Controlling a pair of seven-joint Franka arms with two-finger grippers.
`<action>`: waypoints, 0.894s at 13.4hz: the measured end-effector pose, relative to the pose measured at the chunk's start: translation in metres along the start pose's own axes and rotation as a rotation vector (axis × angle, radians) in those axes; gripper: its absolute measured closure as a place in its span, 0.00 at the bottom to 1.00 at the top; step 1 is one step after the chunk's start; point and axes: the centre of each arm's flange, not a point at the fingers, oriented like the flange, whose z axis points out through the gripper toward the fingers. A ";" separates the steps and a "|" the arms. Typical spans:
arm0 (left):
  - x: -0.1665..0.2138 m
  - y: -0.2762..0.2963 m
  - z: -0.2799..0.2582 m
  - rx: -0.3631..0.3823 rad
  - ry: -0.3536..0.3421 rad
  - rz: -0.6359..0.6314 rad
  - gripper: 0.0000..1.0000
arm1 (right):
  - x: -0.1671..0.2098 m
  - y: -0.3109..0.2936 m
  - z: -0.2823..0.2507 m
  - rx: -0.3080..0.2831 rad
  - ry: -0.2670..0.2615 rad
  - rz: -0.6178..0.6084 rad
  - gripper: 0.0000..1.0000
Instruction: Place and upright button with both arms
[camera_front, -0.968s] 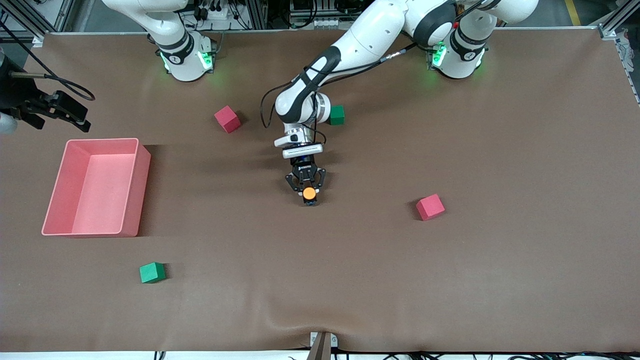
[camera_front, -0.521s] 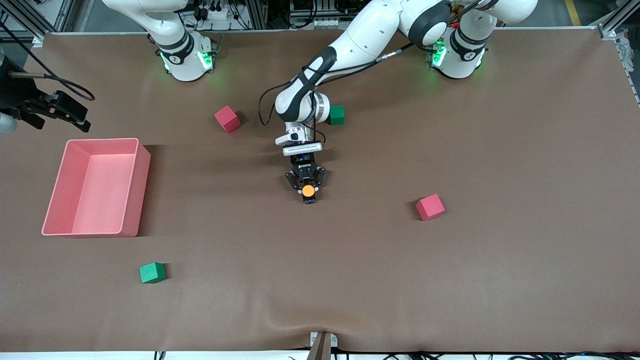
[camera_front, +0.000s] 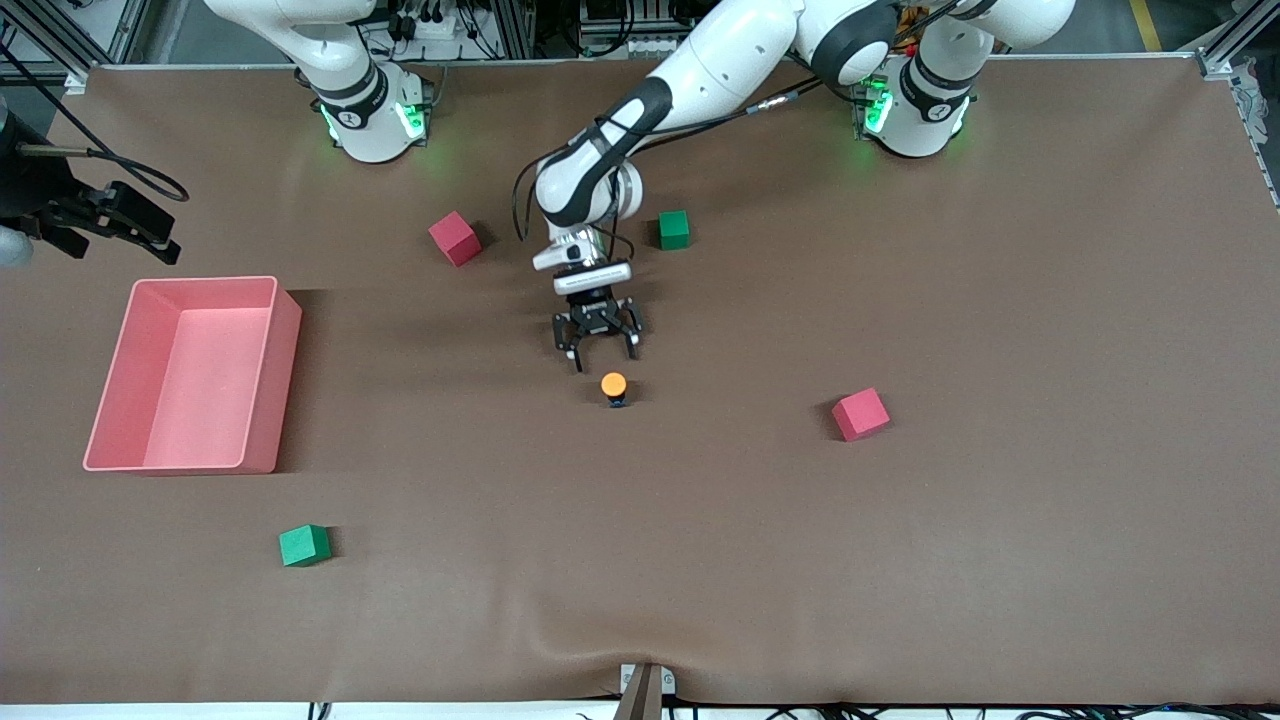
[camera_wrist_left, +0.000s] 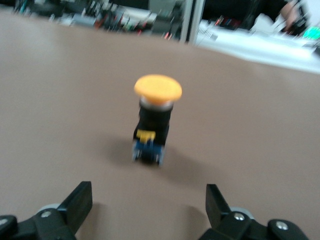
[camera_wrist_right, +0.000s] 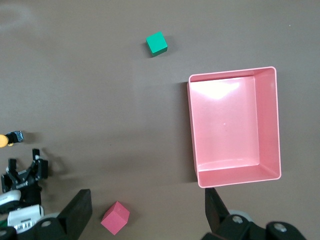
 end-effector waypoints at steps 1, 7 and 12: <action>0.002 0.004 -0.015 0.027 -0.042 0.003 0.00 | 0.000 0.000 0.000 0.000 0.000 0.000 0.00; 0.068 0.031 -0.076 0.169 -0.339 0.068 0.00 | 0.000 0.001 0.000 0.000 0.000 0.002 0.00; 0.242 0.040 -0.073 0.169 -0.608 0.141 0.00 | 0.000 0.002 0.000 0.000 -0.001 0.004 0.00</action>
